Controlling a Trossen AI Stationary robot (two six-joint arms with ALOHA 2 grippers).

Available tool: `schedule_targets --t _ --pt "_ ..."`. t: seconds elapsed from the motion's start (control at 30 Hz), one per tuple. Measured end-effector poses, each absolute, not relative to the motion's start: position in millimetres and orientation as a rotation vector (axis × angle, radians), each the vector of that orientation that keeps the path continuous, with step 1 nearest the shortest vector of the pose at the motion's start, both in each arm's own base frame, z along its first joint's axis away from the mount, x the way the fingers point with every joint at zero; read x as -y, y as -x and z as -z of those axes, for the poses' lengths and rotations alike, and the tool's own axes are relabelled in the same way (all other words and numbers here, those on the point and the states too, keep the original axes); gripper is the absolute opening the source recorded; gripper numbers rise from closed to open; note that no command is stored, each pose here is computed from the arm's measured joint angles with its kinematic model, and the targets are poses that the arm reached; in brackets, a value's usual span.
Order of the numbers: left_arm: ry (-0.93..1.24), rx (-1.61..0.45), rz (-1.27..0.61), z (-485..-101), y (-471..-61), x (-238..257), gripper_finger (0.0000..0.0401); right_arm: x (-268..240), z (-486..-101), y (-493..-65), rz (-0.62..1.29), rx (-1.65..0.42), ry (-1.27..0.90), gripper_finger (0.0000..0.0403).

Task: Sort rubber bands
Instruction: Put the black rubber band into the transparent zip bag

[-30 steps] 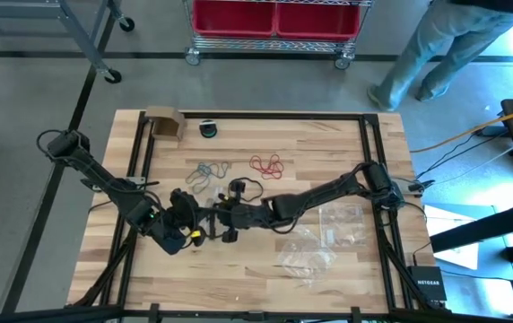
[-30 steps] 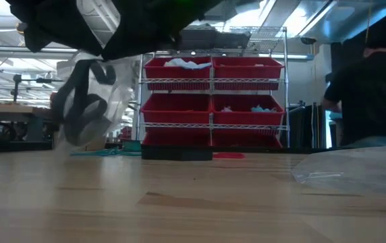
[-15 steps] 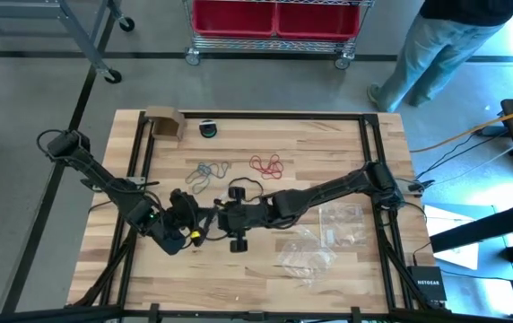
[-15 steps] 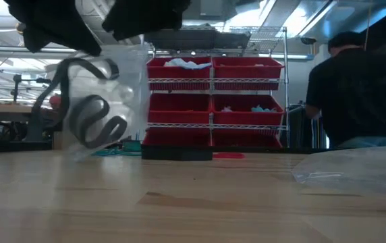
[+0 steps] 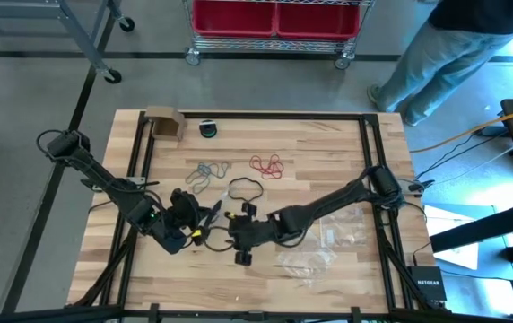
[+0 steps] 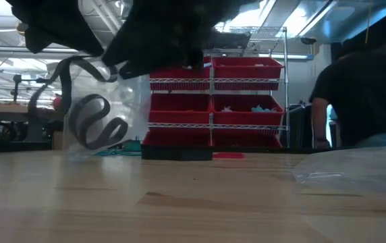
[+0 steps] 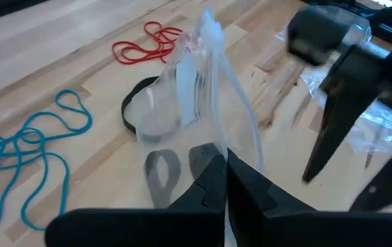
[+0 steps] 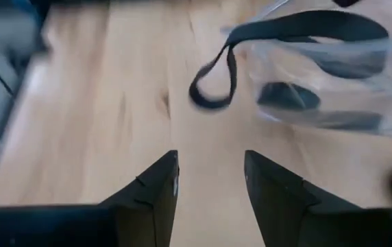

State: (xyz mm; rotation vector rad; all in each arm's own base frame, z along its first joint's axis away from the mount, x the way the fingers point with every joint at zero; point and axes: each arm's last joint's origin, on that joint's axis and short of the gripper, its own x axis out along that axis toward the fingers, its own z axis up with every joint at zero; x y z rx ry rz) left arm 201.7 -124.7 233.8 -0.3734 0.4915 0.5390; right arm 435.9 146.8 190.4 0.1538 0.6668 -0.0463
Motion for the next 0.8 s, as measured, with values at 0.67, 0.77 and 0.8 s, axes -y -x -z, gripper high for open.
schedule_targets --t 0.67,0.77,0.8 --pt "0.368 -0.491 -0.534 -233.9 -202.1 125.0 0.0 -147.3 -155.3 -460.2 0.117 -0.29 -0.379 0.0158" --pt "0.37 -0.491 -0.535 -233.9 -202.1 125.0 0.0 -148.3 -158.4 -463.2 0.115 -0.272 -0.386 0.0158" --pt "0.369 -0.491 -0.535 -233.9 -202.0 124.9 0.0 -148.4 -158.1 -464.3 0.124 -0.266 -0.391 0.0158"
